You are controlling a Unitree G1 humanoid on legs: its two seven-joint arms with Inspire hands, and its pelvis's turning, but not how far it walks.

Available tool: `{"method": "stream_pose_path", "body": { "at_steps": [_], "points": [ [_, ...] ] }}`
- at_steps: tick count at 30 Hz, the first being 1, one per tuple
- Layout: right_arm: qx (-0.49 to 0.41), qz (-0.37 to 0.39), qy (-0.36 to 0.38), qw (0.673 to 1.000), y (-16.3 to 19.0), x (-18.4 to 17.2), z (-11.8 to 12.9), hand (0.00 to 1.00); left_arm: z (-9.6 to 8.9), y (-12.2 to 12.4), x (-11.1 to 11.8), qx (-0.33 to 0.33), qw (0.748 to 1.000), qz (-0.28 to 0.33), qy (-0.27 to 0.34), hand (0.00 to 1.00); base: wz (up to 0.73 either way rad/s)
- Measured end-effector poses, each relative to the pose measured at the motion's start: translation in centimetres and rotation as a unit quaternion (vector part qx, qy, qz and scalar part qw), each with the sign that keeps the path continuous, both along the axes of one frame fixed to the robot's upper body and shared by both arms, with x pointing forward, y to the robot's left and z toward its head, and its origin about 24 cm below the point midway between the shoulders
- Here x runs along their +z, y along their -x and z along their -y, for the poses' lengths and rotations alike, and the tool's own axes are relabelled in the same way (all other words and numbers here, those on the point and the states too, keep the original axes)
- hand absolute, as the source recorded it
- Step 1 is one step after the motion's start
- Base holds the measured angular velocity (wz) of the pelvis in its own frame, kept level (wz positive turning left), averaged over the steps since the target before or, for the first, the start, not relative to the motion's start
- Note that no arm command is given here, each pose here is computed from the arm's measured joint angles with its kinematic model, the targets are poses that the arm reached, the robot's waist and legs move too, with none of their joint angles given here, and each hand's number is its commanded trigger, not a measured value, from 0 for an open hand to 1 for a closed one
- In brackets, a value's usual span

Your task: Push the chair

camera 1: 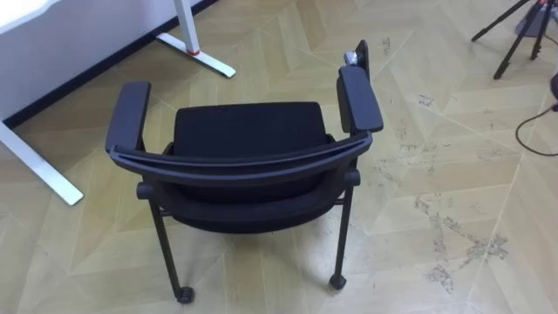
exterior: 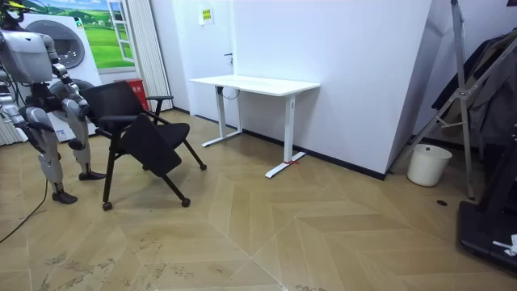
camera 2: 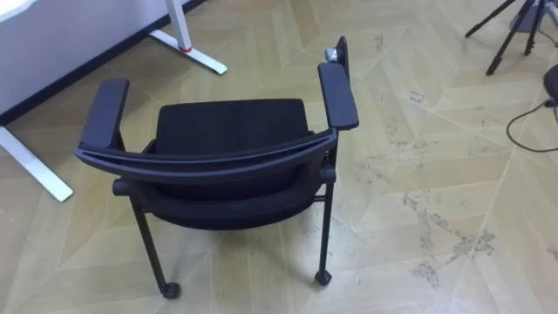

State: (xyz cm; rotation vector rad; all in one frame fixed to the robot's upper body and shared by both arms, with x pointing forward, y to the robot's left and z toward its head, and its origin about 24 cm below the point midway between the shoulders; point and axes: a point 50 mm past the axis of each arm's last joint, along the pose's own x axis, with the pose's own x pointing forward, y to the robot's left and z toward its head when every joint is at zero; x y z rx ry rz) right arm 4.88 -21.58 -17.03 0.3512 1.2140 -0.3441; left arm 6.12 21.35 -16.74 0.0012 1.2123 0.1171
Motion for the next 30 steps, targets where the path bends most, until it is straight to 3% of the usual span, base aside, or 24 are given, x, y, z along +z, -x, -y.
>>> {"method": "stream_pose_path", "body": {
  "at_steps": [30],
  "points": [
    [-0.037, -0.035, 0.025, 0.998, 0.84, -0.13, 0.42, 0.00, -0.20, 0.83, -0.07, 0.024, 1.000, -0.007, -0.002, 0.00, -0.01]
  ]
}}
